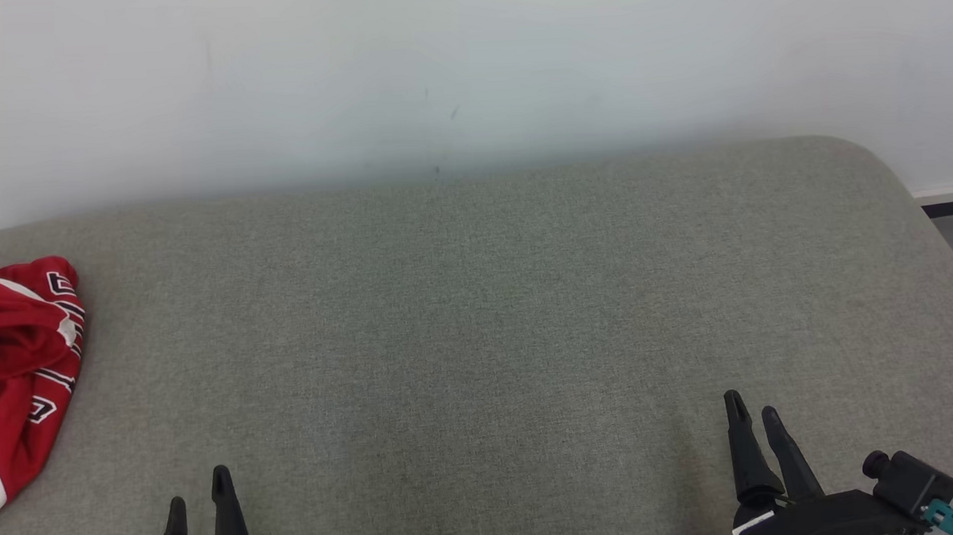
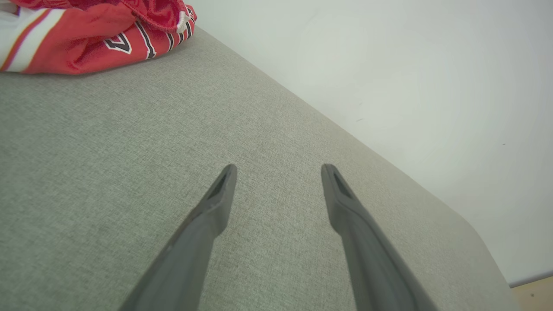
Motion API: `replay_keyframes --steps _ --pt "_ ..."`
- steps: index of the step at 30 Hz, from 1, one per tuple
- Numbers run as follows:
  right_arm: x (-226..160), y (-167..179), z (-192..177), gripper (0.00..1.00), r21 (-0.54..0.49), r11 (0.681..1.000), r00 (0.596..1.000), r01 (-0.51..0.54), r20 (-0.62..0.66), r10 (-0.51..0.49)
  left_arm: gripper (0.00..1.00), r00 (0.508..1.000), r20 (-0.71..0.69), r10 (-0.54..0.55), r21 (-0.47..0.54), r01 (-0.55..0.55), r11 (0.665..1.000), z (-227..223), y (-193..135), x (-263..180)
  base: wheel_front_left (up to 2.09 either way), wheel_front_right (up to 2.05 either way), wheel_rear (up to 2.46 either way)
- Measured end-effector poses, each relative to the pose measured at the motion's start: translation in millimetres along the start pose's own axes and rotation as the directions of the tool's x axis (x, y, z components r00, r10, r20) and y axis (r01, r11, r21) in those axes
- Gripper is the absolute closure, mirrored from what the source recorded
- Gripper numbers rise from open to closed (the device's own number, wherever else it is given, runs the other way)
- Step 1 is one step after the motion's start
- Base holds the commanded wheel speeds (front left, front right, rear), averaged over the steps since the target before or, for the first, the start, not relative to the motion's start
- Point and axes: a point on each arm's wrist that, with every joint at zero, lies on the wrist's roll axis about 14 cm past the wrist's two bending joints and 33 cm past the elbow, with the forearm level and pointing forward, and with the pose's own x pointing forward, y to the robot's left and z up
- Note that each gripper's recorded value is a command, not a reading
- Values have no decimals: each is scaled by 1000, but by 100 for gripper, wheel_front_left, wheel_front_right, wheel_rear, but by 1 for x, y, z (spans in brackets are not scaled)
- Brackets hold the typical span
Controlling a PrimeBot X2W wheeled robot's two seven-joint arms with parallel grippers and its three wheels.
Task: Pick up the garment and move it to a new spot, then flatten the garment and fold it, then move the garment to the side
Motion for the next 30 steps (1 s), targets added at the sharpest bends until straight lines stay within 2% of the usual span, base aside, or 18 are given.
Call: replay_keyframes --steps 17,30 --pt "-2 7 -7 0 -196 980 999 -39 -10 37 0 999 45 -10 201 1 980 5 -1 -4 0 0 0" --pt "-3 16 -11 0 -331 940 997 -80 -16 80 0 997 74 -27 336 0 942 7 -3 -8 0 0 0"
